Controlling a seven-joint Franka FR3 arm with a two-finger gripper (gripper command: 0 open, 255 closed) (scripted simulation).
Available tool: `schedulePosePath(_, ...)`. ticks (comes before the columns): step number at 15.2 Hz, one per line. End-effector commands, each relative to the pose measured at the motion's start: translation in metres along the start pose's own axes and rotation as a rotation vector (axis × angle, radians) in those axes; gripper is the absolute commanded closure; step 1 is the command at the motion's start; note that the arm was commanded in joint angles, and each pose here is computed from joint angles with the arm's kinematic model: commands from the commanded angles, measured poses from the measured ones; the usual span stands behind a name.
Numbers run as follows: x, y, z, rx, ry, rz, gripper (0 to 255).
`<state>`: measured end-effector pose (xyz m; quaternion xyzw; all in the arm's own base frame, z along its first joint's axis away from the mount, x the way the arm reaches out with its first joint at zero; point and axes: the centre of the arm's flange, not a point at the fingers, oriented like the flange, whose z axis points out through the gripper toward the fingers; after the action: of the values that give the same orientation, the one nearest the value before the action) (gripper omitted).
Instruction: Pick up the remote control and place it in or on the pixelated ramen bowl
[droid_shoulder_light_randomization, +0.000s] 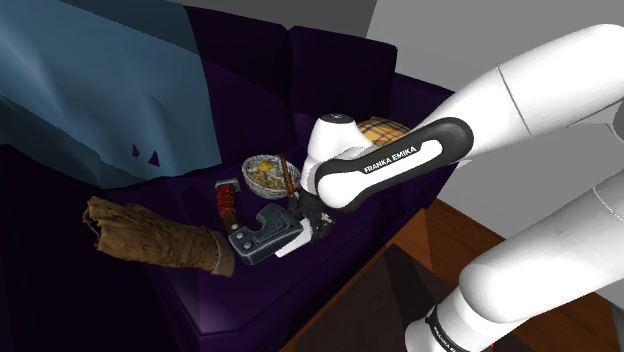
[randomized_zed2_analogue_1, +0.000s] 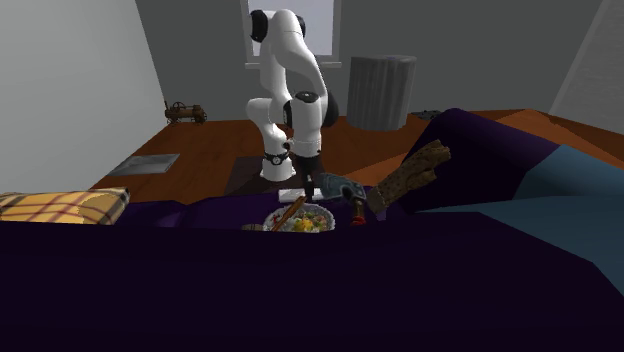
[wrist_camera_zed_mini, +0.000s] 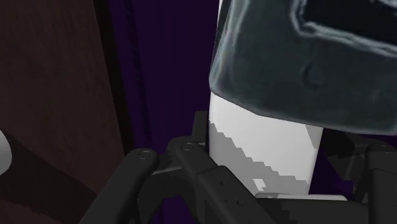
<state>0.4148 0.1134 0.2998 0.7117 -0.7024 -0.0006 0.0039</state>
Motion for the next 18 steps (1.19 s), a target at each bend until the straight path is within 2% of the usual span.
schedulePosePath(1,-0.001,0.000,-0.010,0.001,-0.001,-0.001,255)
schedulePosePath(18,0.000,0.001,-0.100,0.001,-0.001,-0.001,255)
